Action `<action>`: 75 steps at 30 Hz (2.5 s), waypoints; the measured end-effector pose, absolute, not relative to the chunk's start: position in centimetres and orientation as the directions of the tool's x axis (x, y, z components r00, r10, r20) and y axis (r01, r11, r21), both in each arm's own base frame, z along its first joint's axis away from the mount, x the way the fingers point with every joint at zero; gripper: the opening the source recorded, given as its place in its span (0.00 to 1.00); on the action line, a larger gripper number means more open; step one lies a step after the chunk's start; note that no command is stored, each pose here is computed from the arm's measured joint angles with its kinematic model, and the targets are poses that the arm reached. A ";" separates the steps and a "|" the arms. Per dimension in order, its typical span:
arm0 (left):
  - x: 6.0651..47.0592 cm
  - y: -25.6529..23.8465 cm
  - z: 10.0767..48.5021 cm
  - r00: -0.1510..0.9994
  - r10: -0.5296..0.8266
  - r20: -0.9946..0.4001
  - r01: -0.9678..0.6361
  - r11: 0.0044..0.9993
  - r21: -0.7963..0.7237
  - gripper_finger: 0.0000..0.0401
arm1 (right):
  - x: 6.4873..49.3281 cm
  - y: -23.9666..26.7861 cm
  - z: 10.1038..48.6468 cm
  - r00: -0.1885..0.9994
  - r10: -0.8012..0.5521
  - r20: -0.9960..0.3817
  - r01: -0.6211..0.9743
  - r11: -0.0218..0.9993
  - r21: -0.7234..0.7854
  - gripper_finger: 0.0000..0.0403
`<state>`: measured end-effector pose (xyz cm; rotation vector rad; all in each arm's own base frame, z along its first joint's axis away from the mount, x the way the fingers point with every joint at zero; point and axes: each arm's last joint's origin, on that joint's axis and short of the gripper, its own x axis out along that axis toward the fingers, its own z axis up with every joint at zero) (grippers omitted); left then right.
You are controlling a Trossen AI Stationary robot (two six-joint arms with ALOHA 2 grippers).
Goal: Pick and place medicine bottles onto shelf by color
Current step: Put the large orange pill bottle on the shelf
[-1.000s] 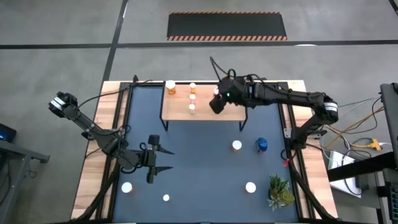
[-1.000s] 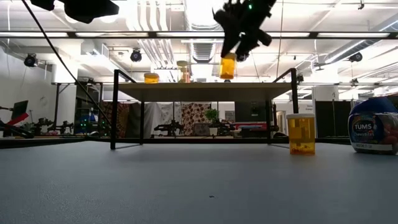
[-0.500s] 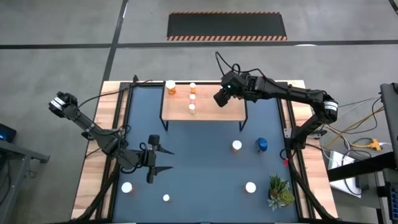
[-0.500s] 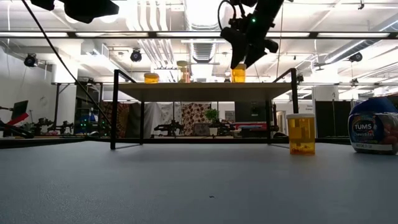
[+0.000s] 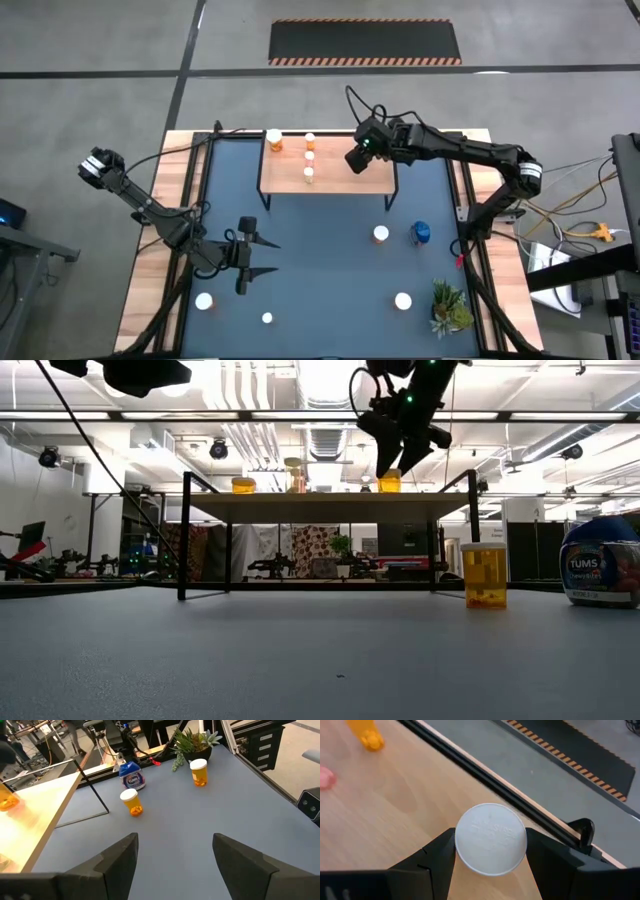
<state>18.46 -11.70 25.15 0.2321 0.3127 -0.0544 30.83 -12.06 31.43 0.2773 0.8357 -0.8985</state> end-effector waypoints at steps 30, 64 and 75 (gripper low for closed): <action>18.5 -11.7 25.2 0.950 -0.018 -0.310 0.089 0.972 0.216 0.60 | 31.1 -12.2 33.8 0.347 -0.601 -0.720 0.774 0.617 -0.142 0.65; 18.5 -11.7 25.2 0.950 -0.017 -0.310 0.089 0.972 0.217 0.60 | 31.7 -9.9 30.5 0.288 -0.575 -0.766 0.664 0.697 -0.273 0.03; 18.5 -11.7 25.2 0.950 -0.017 -0.310 0.089 0.972 0.217 0.60 | 32.0 -10.0 30.5 0.316 -0.584 -0.748 0.652 0.706 -0.276 0.03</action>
